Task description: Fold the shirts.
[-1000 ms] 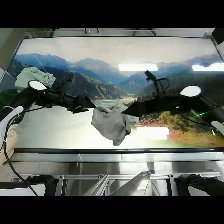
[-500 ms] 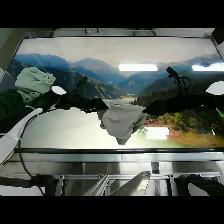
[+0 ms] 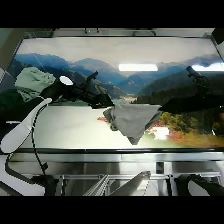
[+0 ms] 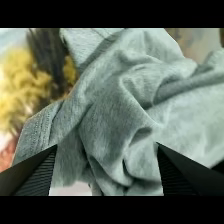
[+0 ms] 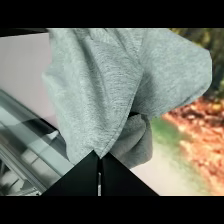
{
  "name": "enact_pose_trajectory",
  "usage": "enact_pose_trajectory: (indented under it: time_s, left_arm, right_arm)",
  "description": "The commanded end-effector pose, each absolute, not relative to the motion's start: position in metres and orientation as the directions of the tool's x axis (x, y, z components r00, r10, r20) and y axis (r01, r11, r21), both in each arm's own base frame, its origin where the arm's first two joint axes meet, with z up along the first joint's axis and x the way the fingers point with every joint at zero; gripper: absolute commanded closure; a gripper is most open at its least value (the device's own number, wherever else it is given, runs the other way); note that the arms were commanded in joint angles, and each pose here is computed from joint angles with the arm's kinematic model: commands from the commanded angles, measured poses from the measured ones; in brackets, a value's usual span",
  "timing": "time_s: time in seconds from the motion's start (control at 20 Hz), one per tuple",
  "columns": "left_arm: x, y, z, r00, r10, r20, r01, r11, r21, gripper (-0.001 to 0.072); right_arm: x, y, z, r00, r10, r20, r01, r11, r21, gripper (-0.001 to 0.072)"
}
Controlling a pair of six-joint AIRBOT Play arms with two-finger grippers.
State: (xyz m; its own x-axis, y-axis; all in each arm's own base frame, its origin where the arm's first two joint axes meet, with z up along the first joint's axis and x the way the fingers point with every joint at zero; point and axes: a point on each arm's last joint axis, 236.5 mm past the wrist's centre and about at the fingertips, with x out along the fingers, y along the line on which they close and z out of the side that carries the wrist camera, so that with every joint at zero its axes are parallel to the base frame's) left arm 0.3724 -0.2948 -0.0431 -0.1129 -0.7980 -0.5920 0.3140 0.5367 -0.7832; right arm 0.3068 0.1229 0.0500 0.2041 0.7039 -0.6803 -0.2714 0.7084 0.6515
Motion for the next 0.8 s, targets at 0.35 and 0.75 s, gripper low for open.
enact_pose_trajectory:
  time_s: [0.35, 0.75]
  left_arm:
    - [0.344, -0.275, -0.094, -0.3, -0.643, -0.705, 0.218, 0.673, -0.707, 0.0102]
    - [0.344, -0.311, -0.112, -0.28, -0.654, -0.703, 0.24, 0.661, -0.711, 0.0526]
  right_arm:
    - [0.304, 0.109, 0.046, 0.204, 0.681, -0.703, -0.257, 0.731, 0.633, 0.0701]
    - [0.303, 0.109, 0.046, 0.203, 0.681, -0.703, -0.26, 0.73, 0.632, 0.0701]
